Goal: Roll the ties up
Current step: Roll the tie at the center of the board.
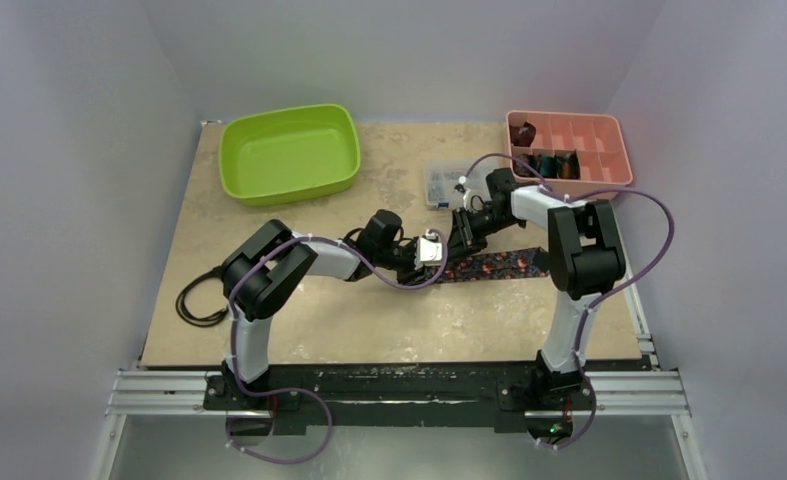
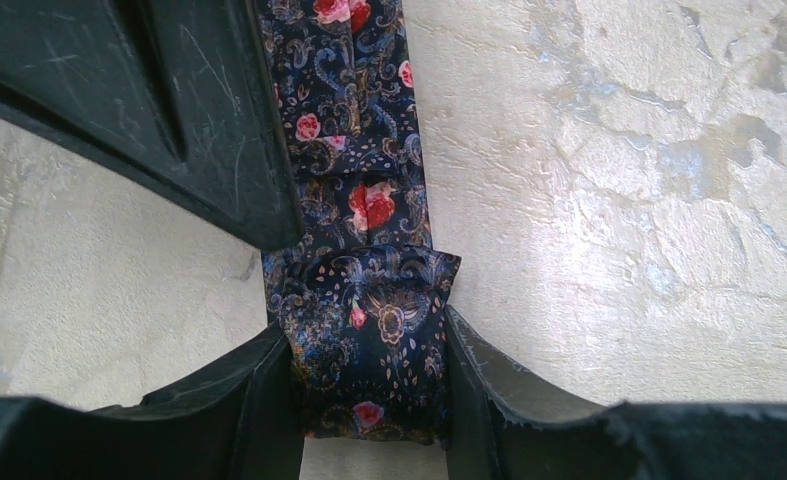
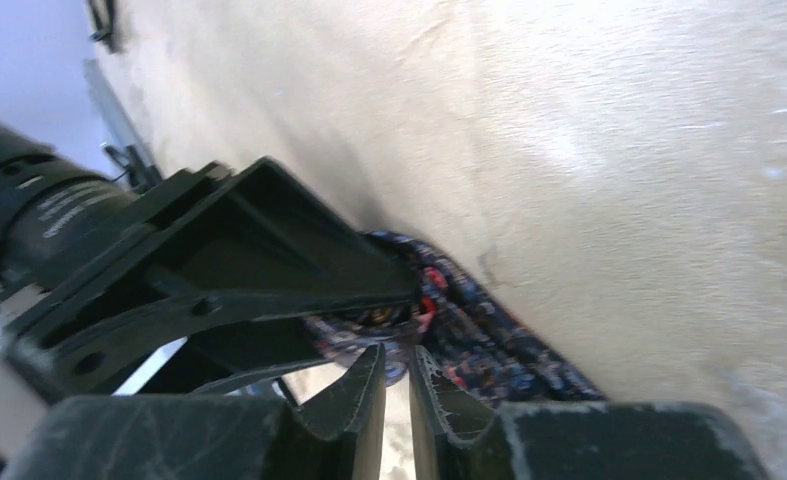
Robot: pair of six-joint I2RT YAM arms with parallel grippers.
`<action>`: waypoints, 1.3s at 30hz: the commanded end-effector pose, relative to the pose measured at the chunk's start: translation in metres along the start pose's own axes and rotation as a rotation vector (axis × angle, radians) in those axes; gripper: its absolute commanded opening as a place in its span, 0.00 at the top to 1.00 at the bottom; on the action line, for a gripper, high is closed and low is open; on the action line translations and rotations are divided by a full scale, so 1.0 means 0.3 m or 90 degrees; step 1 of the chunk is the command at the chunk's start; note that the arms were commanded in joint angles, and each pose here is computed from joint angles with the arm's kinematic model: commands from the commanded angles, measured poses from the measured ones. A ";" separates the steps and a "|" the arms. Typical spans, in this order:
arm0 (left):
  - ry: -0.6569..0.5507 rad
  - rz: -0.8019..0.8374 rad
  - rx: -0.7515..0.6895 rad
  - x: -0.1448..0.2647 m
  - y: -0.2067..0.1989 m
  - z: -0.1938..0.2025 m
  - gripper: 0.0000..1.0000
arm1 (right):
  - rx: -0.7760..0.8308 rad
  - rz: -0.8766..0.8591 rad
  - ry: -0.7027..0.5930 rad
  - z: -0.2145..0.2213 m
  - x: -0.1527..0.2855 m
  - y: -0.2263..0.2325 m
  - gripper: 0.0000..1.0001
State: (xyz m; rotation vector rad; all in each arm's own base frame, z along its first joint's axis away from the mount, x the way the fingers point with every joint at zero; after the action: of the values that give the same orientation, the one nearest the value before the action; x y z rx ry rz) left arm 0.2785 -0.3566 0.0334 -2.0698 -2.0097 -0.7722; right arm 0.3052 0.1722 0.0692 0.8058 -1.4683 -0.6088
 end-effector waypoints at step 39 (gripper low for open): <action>0.274 0.030 0.213 0.111 -0.138 0.193 0.73 | -0.008 -0.091 0.027 0.046 -0.134 0.071 0.52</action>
State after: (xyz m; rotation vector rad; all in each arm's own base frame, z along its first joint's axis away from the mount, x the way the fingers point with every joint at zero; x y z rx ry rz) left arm 0.2773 -0.3349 0.0380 -1.7674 -1.9128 -0.7219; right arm 0.2822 0.2080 0.0612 0.8953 -1.3829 -0.6720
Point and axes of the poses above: each gripper's point midway between its finger pads, its own x axis back along the fingers, its own y axis along the line the jaws close on, z = x × y, the point moved 3 cm from there along x, back along the fingers, and after that the axes turned 10 degrees about -x, right-handed, at the moved point
